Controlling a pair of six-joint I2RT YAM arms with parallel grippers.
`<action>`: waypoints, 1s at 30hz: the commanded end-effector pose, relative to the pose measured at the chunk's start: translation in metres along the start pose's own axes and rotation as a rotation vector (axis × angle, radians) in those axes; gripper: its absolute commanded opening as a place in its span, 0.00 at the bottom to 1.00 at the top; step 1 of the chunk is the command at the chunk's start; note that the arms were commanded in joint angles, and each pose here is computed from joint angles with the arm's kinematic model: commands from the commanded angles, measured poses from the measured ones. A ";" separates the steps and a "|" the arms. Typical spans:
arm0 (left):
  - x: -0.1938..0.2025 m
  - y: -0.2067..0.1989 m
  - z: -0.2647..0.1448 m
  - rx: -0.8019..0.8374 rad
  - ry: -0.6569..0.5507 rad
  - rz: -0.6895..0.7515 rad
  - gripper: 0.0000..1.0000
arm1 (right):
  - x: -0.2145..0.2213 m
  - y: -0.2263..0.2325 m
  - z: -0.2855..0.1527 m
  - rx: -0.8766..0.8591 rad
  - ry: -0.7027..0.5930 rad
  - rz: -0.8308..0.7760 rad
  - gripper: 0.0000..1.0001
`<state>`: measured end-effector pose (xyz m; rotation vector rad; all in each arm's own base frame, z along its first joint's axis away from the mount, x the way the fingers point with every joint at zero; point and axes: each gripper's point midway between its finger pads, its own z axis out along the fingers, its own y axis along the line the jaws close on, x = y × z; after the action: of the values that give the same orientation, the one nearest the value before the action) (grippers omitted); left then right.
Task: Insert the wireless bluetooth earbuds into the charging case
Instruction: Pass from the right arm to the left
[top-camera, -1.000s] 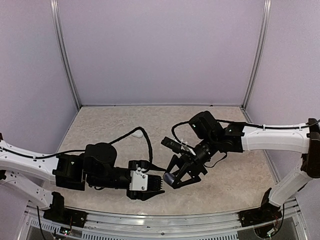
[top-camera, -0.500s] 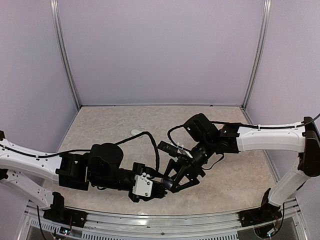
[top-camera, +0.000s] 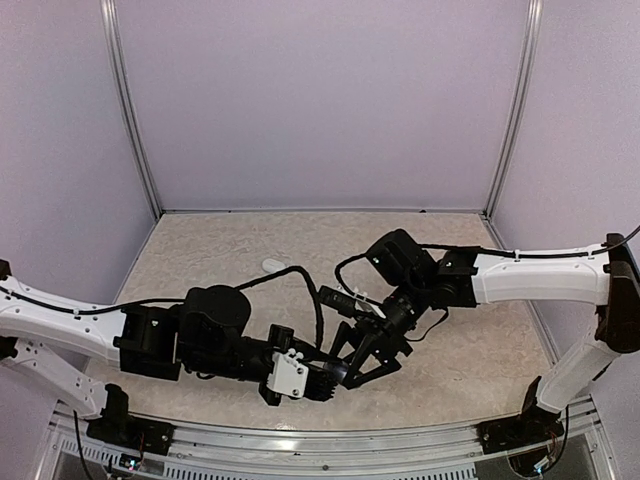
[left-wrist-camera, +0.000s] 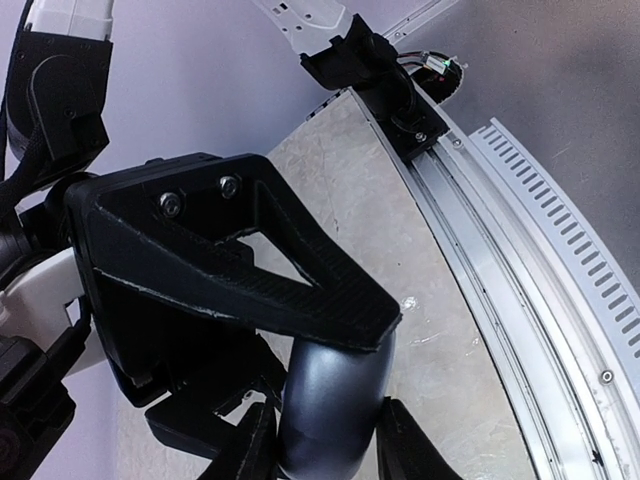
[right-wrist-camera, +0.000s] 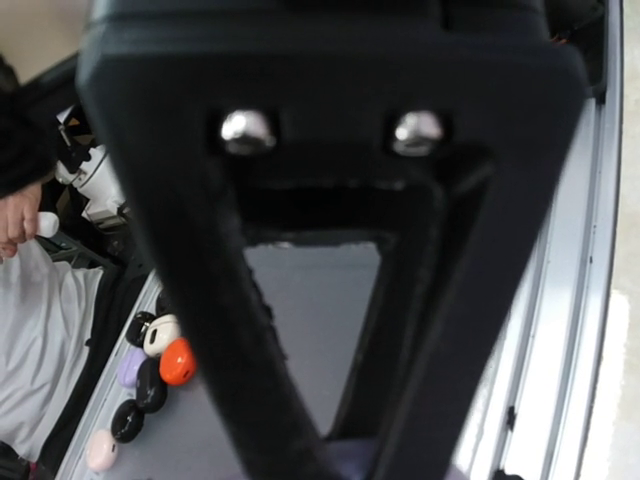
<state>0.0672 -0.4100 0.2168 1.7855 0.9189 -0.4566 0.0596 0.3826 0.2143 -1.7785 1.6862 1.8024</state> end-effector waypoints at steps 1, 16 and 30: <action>-0.003 0.000 0.003 0.012 0.004 -0.004 0.37 | -0.011 0.013 0.001 -0.055 -0.014 -0.059 0.54; -0.007 -0.002 0.003 0.026 -0.011 -0.042 0.13 | -0.020 0.010 -0.008 0.061 -0.021 -0.134 0.65; -0.004 0.044 -0.023 -0.002 -0.181 -0.459 0.08 | -0.061 0.012 -0.103 0.662 -0.240 -0.415 0.82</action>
<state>0.0945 -0.4056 0.2346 1.6145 1.1409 -0.7035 0.1133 0.3454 0.3057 -1.4924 1.4265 1.2287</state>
